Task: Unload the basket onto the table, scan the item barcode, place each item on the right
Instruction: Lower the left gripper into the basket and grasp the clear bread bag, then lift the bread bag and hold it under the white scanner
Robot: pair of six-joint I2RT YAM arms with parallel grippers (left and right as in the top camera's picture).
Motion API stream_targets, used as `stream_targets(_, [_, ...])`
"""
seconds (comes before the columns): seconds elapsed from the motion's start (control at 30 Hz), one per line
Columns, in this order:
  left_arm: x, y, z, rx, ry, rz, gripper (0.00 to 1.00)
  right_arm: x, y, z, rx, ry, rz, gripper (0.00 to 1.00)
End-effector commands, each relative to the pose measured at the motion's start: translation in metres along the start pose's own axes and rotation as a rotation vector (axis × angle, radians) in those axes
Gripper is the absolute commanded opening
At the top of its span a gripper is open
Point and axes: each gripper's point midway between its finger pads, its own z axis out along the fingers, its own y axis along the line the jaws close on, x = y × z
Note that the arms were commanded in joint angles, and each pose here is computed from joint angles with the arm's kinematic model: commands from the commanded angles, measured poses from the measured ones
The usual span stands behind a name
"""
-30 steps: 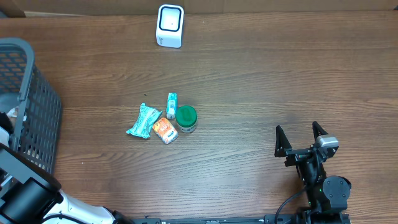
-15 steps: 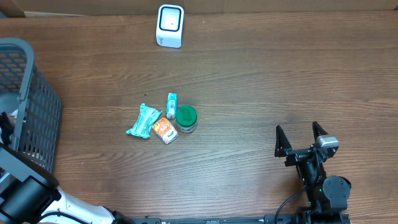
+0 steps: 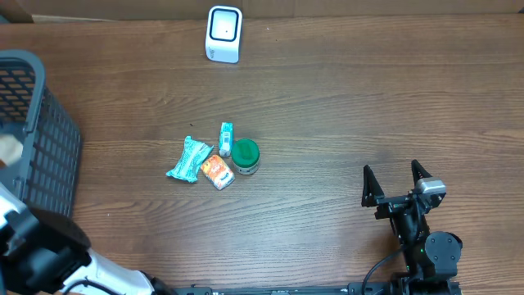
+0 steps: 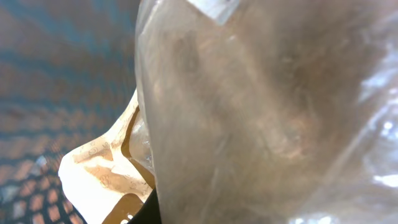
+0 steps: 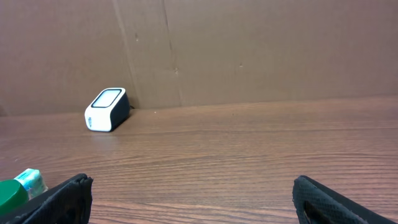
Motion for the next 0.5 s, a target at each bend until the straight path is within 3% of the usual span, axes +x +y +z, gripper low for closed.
stream_targets(0.0, [-0.035, -0.033, -0.105, 0.08, -0.26, -0.076, 0.04, 0.002, -0.001, 0.0, 0.005, -0.003, 0.0, 1.0])
stream_targets(0.13, [-0.028, -0.091, -0.162, 0.194, -0.358, 0.016, 0.04, 0.002, -0.001, 0.0, 0.005, -0.003, 0.0, 1.0])
stream_targets(0.2, [-0.006, -0.14, -0.19, 0.29, -0.355, 0.087, 0.04, 0.002, -0.001, 0.0, 0.005, -0.003, 0.0, 1.0])
stream_targets(0.4, [0.061, -0.244, -0.209, 0.471, -0.223, 0.282, 0.04, 0.002, -0.001, 0.0, 0.005, -0.002, 0.0, 1.0])
stream_targets(0.47, [0.105, -0.294, -0.206, 0.523, -0.115, 0.349, 0.04, 0.002, -0.001, 0.0, 0.005, -0.003, 0.0, 1.0])
